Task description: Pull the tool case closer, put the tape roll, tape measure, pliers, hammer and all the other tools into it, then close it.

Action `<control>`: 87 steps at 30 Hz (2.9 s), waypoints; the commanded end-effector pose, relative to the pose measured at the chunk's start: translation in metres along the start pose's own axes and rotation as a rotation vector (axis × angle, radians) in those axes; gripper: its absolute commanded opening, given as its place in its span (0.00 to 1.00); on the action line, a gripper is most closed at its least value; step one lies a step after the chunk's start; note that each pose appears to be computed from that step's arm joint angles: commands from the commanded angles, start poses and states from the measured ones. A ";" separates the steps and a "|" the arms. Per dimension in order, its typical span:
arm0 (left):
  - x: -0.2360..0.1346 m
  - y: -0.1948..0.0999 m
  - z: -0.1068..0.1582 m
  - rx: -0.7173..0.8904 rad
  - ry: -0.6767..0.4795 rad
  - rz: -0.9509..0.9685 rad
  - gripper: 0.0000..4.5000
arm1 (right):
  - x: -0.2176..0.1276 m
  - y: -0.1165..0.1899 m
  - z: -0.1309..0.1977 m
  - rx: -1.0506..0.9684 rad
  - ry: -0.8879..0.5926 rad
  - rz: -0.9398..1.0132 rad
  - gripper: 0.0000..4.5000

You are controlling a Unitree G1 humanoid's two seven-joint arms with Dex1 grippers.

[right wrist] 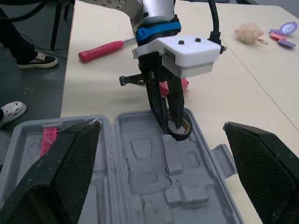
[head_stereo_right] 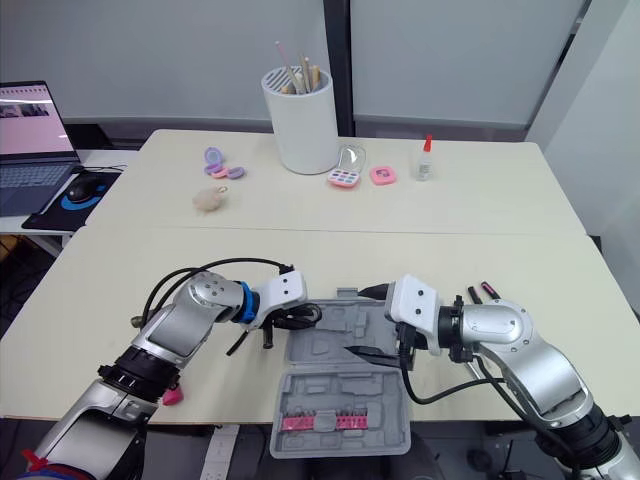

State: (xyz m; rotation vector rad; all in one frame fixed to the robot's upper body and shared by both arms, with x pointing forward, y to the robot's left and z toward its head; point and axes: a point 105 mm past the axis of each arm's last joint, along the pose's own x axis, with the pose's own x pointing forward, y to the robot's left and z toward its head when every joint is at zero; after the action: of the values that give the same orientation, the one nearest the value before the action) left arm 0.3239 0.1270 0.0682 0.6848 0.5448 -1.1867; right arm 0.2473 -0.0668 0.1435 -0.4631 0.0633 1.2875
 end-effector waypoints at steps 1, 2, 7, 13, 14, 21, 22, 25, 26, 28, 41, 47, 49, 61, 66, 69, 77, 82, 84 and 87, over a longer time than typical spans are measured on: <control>-0.019 0.003 0.011 0.018 -0.040 0.024 0.21 | -0.004 -0.004 0.010 -0.046 -0.028 -0.014 1.00; -0.024 0.004 0.012 0.013 -0.045 0.032 0.21 | -0.004 -0.004 0.010 -0.046 -0.027 -0.014 1.00; -0.038 0.012 0.020 -0.019 -0.162 0.133 0.21 | -0.006 -0.006 0.009 -0.045 -0.027 -0.018 1.00; -0.027 0.003 0.025 -0.142 -0.440 0.212 0.21 | -0.004 -0.007 0.012 -0.048 -0.036 -0.021 1.00; -0.024 0.002 0.022 -0.157 -0.456 0.233 0.21 | -0.005 -0.007 0.012 -0.050 -0.035 -0.021 1.00; -0.003 -0.001 -0.002 -0.184 -0.421 0.299 0.21 | -0.007 -0.009 0.012 -0.061 -0.024 -0.024 1.00; 0.001 -0.002 -0.005 -0.194 -0.415 0.298 0.21 | -0.008 -0.009 0.012 -0.062 -0.022 -0.024 1.00; 0.014 -0.006 -0.015 -0.222 -0.387 0.285 0.21 | -0.009 -0.009 0.013 -0.063 -0.019 -0.025 1.00; 0.017 -0.007 -0.017 -0.225 -0.377 0.276 0.21 | -0.009 -0.009 0.013 -0.064 -0.017 -0.025 1.00; 0.021 -0.010 -0.019 -0.226 -0.371 0.261 0.21 | -0.010 -0.009 0.013 -0.064 -0.014 -0.025 1.00; 0.018 -0.010 -0.020 -0.211 -0.369 0.249 0.21 | -0.014 -0.013 0.012 -0.065 -0.005 -0.042 1.00; -0.038 0.012 0.010 -0.119 -0.477 0.267 0.21 | -0.032 -0.036 0.004 -0.068 0.016 -0.116 1.00; -0.066 0.017 0.010 -0.117 -0.475 0.263 0.25 | -0.047 -0.048 0.002 -0.053 0.026 -0.147 1.00; -0.245 0.015 -0.079 -0.449 -0.258 0.522 0.99 | -0.185 -0.091 -0.018 0.103 0.183 -0.388 1.00; -0.293 0.006 -0.124 -0.575 -0.191 0.673 0.99 | -0.218 -0.092 -0.036 0.179 0.207 -0.480 1.00; -0.311 -0.001 -0.145 -0.622 -0.143 0.734 0.99 | -0.237 -0.090 -0.052 0.216 0.238 -0.522 1.00; -0.317 -0.006 -0.166 -0.673 -0.105 0.783 0.99 | -0.257 -0.088 -0.071 0.257 0.277 -0.572 1.00; -0.314 -0.003 -0.167 -0.669 -0.092 0.793 0.99 | -0.254 -0.086 -0.075 0.264 0.283 -0.569 1.00; -0.313 -0.003 -0.167 -0.667 -0.088 0.790 0.99 | -0.252 -0.087 -0.074 0.263 0.280 -0.569 1.00; -0.312 -0.003 -0.168 -0.669 -0.089 0.790 0.99 | -0.252 -0.088 -0.075 0.261 0.282 -0.570 1.00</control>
State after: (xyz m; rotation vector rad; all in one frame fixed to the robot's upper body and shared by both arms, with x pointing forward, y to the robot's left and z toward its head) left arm 0.2230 0.4510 0.1644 0.1787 0.5012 -0.2523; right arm 0.2705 -0.3401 0.1642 -0.3610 0.3457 0.6446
